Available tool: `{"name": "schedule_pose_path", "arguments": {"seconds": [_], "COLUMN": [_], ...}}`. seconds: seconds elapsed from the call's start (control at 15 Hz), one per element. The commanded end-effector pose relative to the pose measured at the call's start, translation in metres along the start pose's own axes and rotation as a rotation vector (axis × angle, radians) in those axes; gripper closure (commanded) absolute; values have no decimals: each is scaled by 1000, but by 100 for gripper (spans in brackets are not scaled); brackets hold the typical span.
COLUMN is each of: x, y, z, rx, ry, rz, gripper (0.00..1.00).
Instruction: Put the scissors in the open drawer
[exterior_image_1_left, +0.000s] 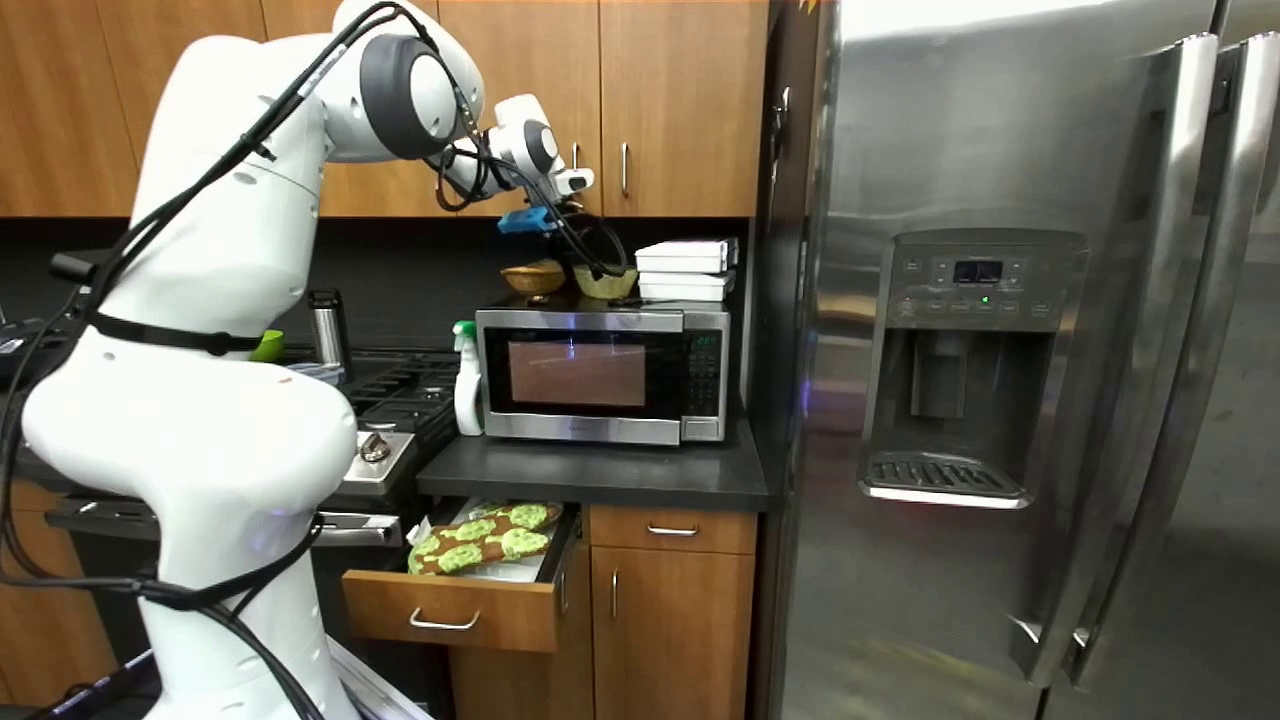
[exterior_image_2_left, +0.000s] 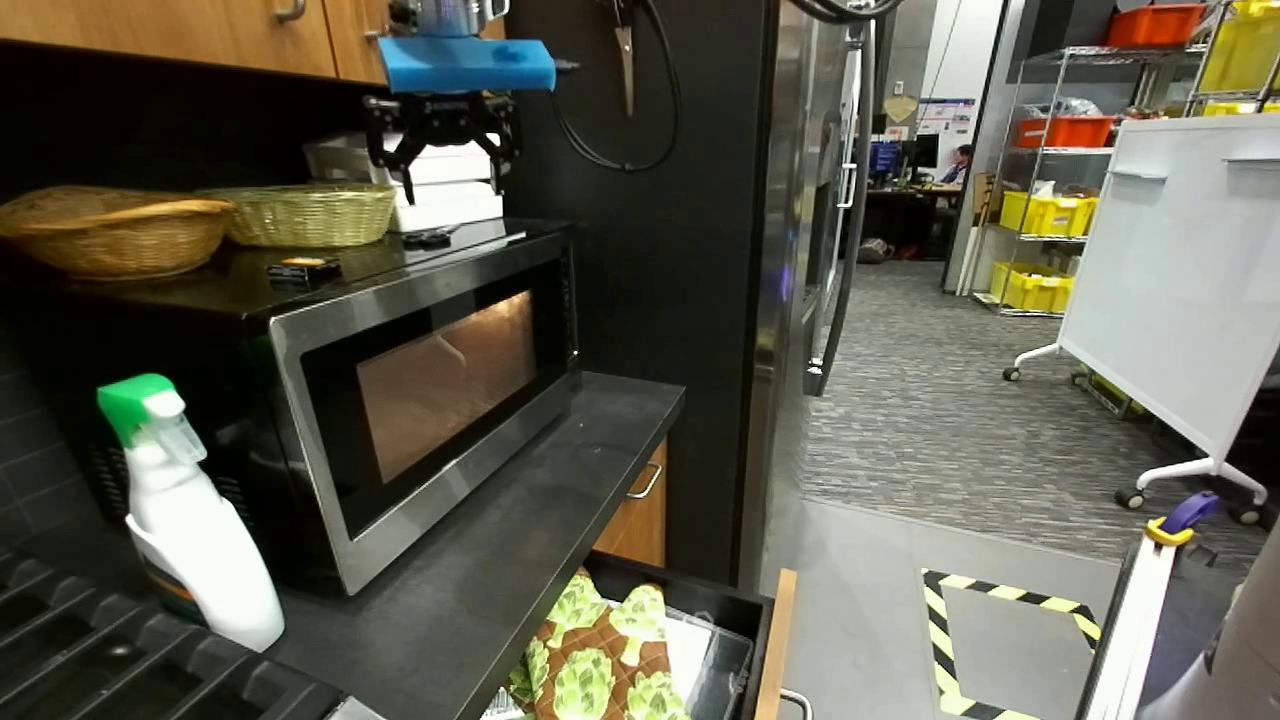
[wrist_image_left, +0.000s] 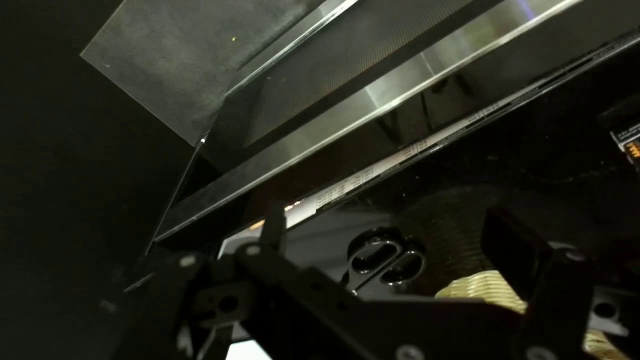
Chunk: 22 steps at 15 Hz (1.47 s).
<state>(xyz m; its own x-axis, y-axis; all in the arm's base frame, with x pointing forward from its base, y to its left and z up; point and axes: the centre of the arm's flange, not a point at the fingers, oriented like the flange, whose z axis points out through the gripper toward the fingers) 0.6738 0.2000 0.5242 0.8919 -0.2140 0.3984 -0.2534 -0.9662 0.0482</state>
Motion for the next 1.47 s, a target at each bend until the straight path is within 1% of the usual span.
{"name": "schedule_pose_path", "arguments": {"seconds": [0.0, 0.27, 0.4, 0.73, 0.87, 1.07, 1.4], "x": [29, 38, 41, 49, 51, 50, 47], "y": [-12, -6, 1, 23, 27, 28, 20], "z": [2, 3, -1, -7, -6, 1, 16], "rx": [-48, -64, -56, 2, 34, 58, 67], "ry": [-11, -24, -44, -115, -117, -117, -89], "rz": [83, 156, 201, 263, 264, 270, 257], "gripper": [0, 0, 0, 0, 0, 0, 0]}}
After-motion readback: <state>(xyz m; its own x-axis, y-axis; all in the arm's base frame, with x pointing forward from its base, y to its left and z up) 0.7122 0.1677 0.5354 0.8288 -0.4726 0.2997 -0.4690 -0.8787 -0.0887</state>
